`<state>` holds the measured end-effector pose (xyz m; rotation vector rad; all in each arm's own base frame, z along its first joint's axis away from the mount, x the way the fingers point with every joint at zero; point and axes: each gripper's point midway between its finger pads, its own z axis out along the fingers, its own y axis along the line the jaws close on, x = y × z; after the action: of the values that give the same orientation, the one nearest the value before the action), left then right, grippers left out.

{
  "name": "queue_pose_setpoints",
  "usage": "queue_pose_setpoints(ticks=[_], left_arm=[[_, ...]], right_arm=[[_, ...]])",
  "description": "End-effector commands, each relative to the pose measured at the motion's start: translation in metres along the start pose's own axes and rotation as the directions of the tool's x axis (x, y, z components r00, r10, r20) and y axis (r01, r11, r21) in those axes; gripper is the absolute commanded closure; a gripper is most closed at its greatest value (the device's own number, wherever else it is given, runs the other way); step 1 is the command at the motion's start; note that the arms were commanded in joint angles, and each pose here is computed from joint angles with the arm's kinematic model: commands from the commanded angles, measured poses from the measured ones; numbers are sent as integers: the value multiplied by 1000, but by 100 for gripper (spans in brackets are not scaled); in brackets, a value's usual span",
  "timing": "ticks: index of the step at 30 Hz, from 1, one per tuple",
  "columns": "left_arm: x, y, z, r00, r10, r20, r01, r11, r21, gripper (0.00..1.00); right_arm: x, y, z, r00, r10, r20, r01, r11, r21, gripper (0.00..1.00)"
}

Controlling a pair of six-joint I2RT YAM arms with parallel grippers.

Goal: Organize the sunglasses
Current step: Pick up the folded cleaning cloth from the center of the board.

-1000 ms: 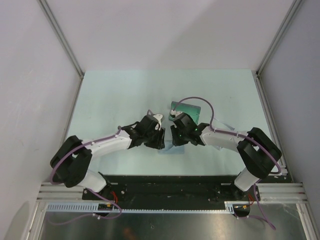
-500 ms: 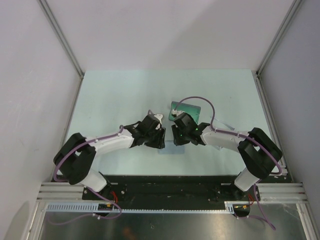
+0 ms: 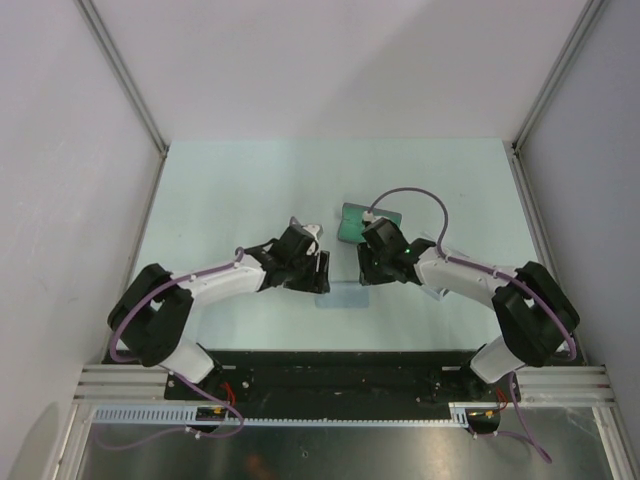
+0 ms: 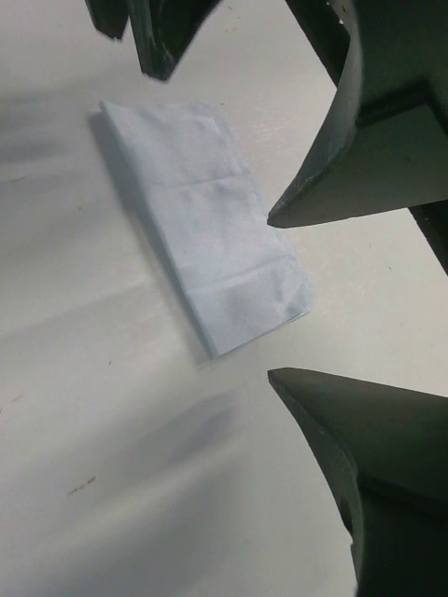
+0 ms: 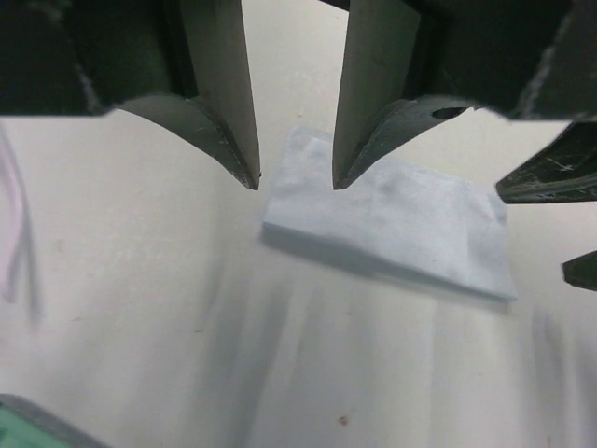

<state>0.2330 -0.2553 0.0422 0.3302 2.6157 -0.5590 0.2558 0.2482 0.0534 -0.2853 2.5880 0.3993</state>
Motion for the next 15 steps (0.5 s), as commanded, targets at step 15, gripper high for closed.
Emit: queue_pose_setpoints(ticks=[15], left_arm=[[16,-7,-3,957,-268,-114,275,960,56,44]], right_arm=[[11,-10,-11,983,170,-76,-168,985,32,57]])
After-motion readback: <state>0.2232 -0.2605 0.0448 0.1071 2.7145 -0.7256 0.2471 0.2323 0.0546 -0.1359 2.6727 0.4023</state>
